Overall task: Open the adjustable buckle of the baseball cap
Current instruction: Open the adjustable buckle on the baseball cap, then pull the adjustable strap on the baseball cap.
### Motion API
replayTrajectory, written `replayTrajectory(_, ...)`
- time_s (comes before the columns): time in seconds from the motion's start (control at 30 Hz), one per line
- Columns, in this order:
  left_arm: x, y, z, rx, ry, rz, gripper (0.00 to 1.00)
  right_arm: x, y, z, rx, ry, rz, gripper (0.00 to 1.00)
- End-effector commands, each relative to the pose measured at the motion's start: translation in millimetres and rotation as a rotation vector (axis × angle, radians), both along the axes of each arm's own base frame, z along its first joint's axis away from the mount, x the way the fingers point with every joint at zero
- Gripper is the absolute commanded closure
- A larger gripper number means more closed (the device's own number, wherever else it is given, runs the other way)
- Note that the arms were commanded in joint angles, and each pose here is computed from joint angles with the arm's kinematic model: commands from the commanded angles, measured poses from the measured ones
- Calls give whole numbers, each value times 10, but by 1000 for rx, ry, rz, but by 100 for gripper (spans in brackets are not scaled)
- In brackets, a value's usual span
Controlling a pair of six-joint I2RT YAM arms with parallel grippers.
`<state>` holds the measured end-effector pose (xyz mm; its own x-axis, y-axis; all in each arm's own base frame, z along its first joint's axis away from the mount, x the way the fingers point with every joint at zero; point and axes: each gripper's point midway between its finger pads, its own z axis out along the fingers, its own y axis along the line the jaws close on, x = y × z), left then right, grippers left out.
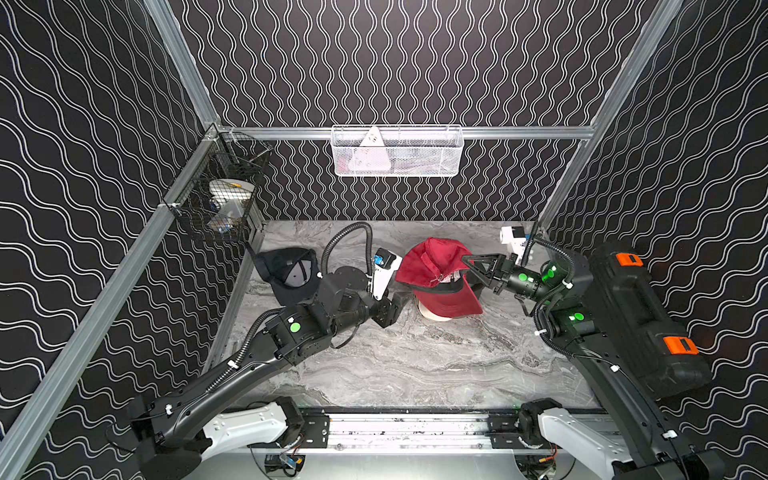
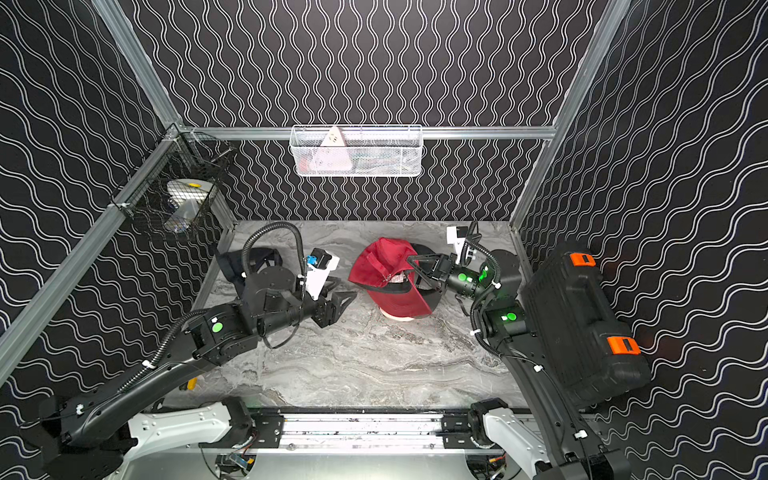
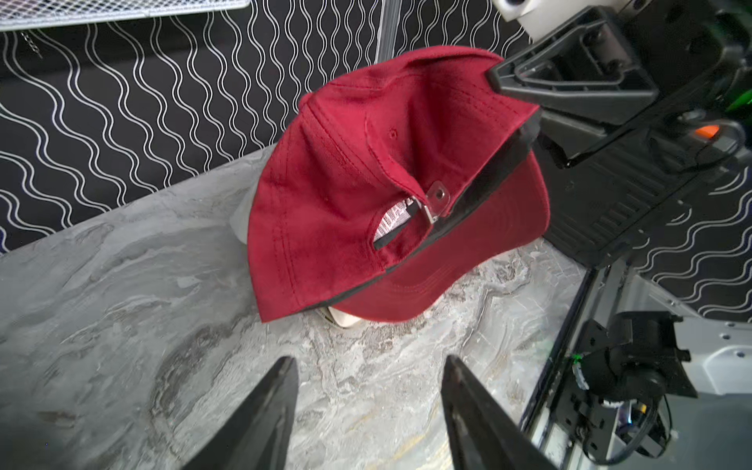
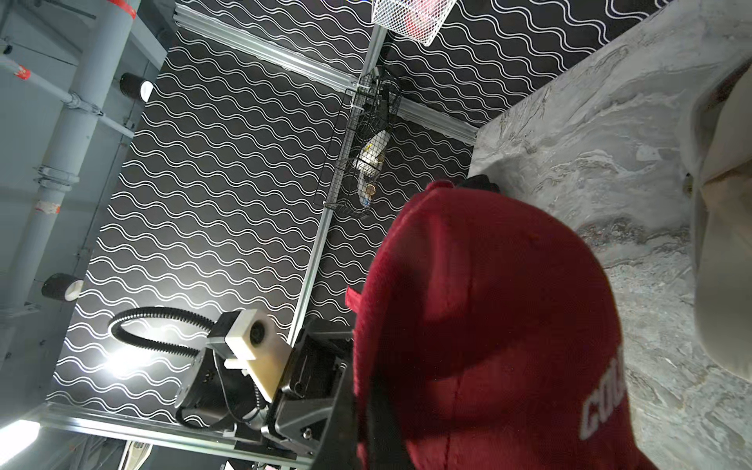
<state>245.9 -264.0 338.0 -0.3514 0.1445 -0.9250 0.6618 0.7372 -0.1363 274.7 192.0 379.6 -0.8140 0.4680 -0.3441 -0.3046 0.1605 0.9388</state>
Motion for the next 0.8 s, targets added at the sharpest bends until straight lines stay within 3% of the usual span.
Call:
replayTrajectory(0.0,-1,-230,285,-78,-113,-78,39,5,-13,202,45,-38,-12,100)
replayTrajectory(0.27,-18,-609,141,-36,-140,-146,39,15,-8,299,90,-39,-4,100)
replayTrajectory(0.53,110,-796,99,-23,-147,-129,42,-20,1,387,119,-46,16,100)
replayTrajectory(0.77,253,-873,59,-6,-162,-89,51,-104,7,431,130,-52,38,100)
